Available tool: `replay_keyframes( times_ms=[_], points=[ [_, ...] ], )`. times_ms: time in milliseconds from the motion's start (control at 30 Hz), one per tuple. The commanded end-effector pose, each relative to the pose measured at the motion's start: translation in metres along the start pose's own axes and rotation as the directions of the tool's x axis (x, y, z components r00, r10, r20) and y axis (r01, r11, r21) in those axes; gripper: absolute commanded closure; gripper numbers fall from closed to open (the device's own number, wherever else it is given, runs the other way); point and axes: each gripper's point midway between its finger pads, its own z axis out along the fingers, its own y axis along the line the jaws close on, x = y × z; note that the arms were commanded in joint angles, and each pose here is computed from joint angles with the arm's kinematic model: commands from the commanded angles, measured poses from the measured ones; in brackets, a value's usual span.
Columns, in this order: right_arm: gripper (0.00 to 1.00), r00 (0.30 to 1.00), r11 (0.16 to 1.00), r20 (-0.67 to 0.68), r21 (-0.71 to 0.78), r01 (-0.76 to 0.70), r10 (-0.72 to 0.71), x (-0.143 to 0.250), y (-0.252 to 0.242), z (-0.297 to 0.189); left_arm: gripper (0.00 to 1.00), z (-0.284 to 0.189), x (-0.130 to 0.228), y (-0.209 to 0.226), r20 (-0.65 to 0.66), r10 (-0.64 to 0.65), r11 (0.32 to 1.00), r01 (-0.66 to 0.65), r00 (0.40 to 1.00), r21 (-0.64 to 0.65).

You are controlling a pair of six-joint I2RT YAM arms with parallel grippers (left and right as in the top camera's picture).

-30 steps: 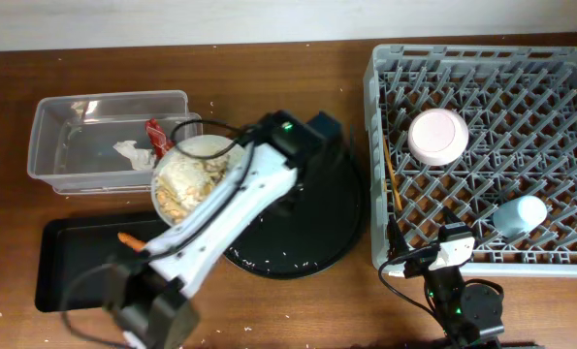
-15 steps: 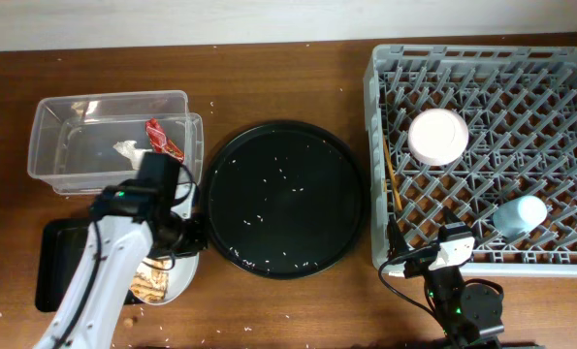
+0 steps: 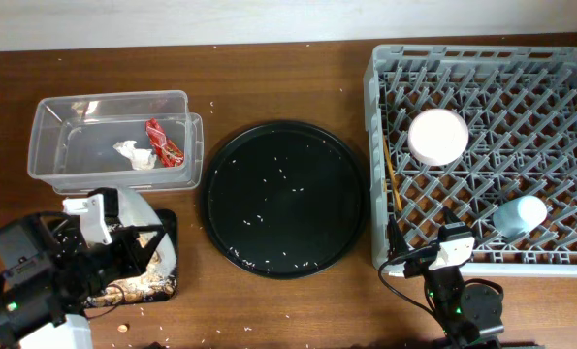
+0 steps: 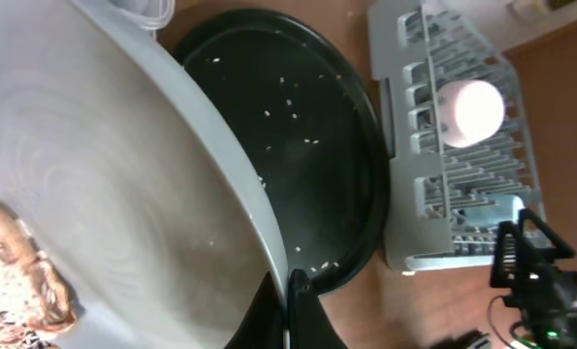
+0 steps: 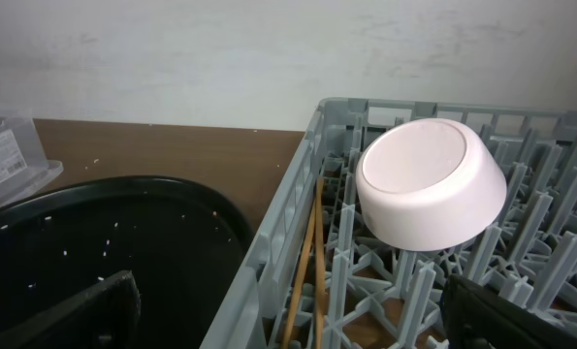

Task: Sort waste into correct bins and load items into the dishwasher rack
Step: 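Grasp the white plate with the left gripper and tip food onto black tray, then carry the empty plate right and stand it upright in the rack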

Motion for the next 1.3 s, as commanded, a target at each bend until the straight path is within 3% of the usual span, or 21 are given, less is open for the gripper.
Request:
replay_keyframes(
  times_ms=[0, 100, 133, 167, 200, 233, 333, 467, 533, 567, 600, 633, 667, 700, 800, 900, 967, 1033, 1100, 1200, 1267],
  points=[
    [0.02, 1.000, 1.000, -0.001, -0.014, -0.011, 0.011, 0.002, 0.003, 0.000, 1.00, -0.006, -0.002, -0.011, 0.038, 0.032, 0.996, -0.035, 0.999, 0.082],
    [0.02, 1.000, 1.000, -0.001, -0.014, -0.011, 0.011, 0.002, 0.003, 0.000, 1.00, -0.012, -0.003, -0.002, 0.061, -0.024, 0.998, 0.021, 0.998, 0.055],
    [0.02, 1.000, 1.000, -0.001, -0.014, -0.011, 0.011, 0.002, 0.003, 0.000, 1.00, -0.015, -0.003, 0.016, 0.068, -0.068, 0.997, 0.070, 0.995, -0.031],
    [0.02, 1.000, 1.000, -0.001, -0.014, -0.011, 0.011, 0.002, 0.003, 0.000, 1.00, -0.017, -0.002, 0.012, 0.075, -0.155, 0.988, 0.155, 0.985, 0.006],
    [0.02, 1.000, 1.000, -0.001, -0.014, -0.011, 0.011, 0.002, 0.003, 0.000, 1.00, -0.018, -0.006, 0.027, 0.088, -0.094, 0.992, 0.101, 0.992, -0.077],
    [0.02, 1.000, 1.000, -0.001, -0.014, -0.011, 0.011, 0.002, 0.003, 0.000, 1.00, -0.018, -0.005, 0.029, 0.087, -0.144, 0.985, 0.151, 0.986, -0.081],
    [0.02, 1.000, 1.000, -0.001, -0.014, -0.011, 0.011, 0.002, 0.003, 0.000, 1.00, -0.017, -0.011, 0.007, 0.101, -0.097, 0.995, 0.093, 0.990, 0.048],
    [0.02, 1.000, 1.000, -0.001, -0.014, -0.011, 0.011, 0.002, 0.003, 0.000, 1.00, -0.018, -0.015, 0.001, 0.120, -0.070, 0.995, 0.060, 0.990, 0.085],
    [0.02, 1.000, 1.000, -0.001, -0.014, -0.011, 0.011, 0.002, 0.003, 0.000, 1.00, -0.017, -0.022, -0.024, 0.154, 0.057, 0.977, -0.087, 0.986, 0.197],
    [0.02, 1.000, 1.000, -0.001, -0.014, -0.011, 0.011, 0.002, 0.003, 0.000, 1.00, -0.010, -0.016, -0.022, 0.116, 0.116, 0.978, -0.134, 0.986, 0.159],
    [0.02, 1.000, 1.000, -0.001, -0.014, -0.011, 0.011, 0.002, 0.003, 0.000, 1.00, -0.013, 0.003, 0.060, 0.043, -0.180, 0.927, 0.184, 0.983, -0.326],
    [0.02, 1.000, 1.000, -0.001, -0.014, -0.011, 0.011, 0.002, 0.003, 0.000, 1.00, -0.022, 0.011, 0.080, 0.050, -0.215, 0.867, 0.214, 0.975, -0.450],
    [0.02, 1.000, 1.000, -0.001, -0.014, -0.011, 0.011, 0.002, 0.003, 0.000, 1.00, -0.005, -0.006, 0.001, 0.042, 0.051, 0.999, -0.051, 0.998, 0.001],
    [0.02, 1.000, 1.000, -0.001, -0.014, -0.011, 0.011, 0.002, 0.003, 0.000, 1.00, -0.010, -0.019, -0.043, 0.134, 0.124, 0.953, -0.156, 0.983, 0.261],
    [0.02, 1.000, 1.000, -0.001, -0.014, -0.011, 0.011, 0.002, 0.003, 0.000, 1.00, -0.004, -0.032, -0.056, 0.135, 0.121, 0.923, -0.162, 0.983, 0.349],
    [0.01, 1.000, 1.000, -0.001, -0.014, -0.011, 0.011, 0.002, 0.003, 0.000, 1.00, 0.034, -0.068, -0.146, 0.205, 0.291, 0.791, -0.356, 0.934, 0.499],
    [0.02, 1.000, 1.000, -0.001, -0.014, -0.011, 0.011, 0.002, 0.003, 0.000, 1.00, 0.054, -0.088, -0.220, 0.320, 0.313, 0.617, -0.448, 0.894, 0.647],
    [0.02, 1.000, 1.000, -0.001, -0.014, -0.011, 0.011, 0.002, 0.003, 0.000, 1.00, 0.089, -0.091, -0.266, 0.317, 0.268, 0.469, -0.410, 0.910, 0.782],
    [0.02, 1.000, 1.000, -0.001, -0.014, -0.011, 0.011, 0.002, 0.003, 0.000, 1.00, 0.162, -0.086, -0.301, 0.200, 0.238, 0.426, -0.287, 0.950, 0.858],
    [0.02, 1.000, 1.000, -0.001, -0.014, -0.011, 0.011, 0.002, 0.003, 0.000, 1.00, 0.225, -0.060, -0.347, 0.113, 0.265, 0.383, -0.212, 0.958, 0.899],
    [0.02, 1.000, 1.000, -0.001, -0.014, -0.011, 0.011, 0.002, 0.003, 0.000, 1.00, 0.269, -0.035, -0.341, -0.039, 0.213, 0.517, -0.079, 0.976, 0.852]
  ],
)
